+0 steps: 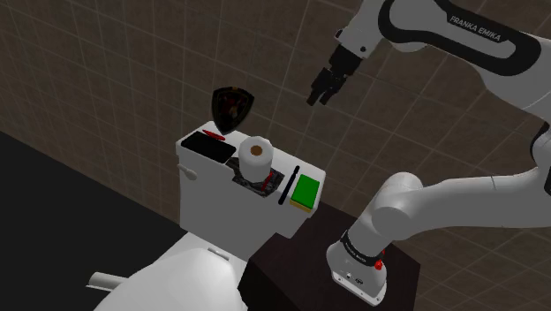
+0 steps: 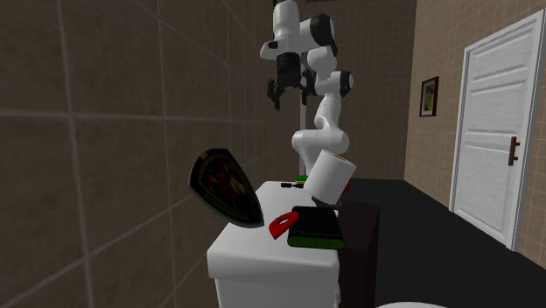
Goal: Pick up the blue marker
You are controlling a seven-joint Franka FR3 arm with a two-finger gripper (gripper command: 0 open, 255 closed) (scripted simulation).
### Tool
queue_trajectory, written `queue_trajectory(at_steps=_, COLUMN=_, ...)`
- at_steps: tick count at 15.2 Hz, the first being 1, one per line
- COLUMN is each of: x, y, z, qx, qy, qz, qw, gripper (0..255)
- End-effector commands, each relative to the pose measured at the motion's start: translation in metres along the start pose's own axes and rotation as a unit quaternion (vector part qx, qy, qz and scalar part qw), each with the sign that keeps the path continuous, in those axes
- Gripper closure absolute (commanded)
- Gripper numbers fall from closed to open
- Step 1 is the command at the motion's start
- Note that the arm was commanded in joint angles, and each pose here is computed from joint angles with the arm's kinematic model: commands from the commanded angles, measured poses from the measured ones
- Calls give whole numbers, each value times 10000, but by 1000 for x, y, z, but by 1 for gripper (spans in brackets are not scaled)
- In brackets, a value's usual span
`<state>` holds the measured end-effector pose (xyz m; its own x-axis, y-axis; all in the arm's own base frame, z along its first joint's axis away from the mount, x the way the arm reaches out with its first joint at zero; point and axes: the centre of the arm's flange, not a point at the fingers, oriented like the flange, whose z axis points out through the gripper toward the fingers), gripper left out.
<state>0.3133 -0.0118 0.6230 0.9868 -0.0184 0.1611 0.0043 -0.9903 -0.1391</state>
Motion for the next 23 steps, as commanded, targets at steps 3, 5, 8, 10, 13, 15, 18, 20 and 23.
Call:
queue_trajectory(at_steps=3, x=1, y=-6, z=26, qx=-270, qy=-111, qz=765, qw=9966, gripper=0)
queue_trajectory(at_steps=5, x=3, y=-10, z=53, qx=-539, qy=-222, qz=1525, qw=9866, gripper=0)
queue_trajectory(at_steps=8, x=4, y=-13, z=93, qx=-935, qy=-384, qz=2643, qw=9591, gripper=0)
queue_trajectory(at_steps=10, x=5, y=-13, z=120, qx=-1191, qy=-490, qz=3368, qw=9327, gripper=0)
queue_trajectory(at_steps=13, x=4, y=-10, z=161, qx=-1560, qy=-641, qz=4411, qw=8815, gripper=0)
queue_trajectory(at_steps=15, x=3, y=-6, z=188, qx=-1793, qy=-737, qz=5070, qw=8398, gripper=0)
queue_trajectory(at_steps=18, x=0, y=-1, z=216, qx=-2032, qy=-835, qz=5746, qw=7884, gripper=0)
queue_trajectory(at_steps=20, x=-2, y=0, z=227, qx=-2032, qy=-835, qz=5746, qw=7884, gripper=0)
queue_trajectory(at_steps=23, x=-4, y=2, z=242, qx=-2032, qy=-835, qz=5746, qw=7884, gripper=0)
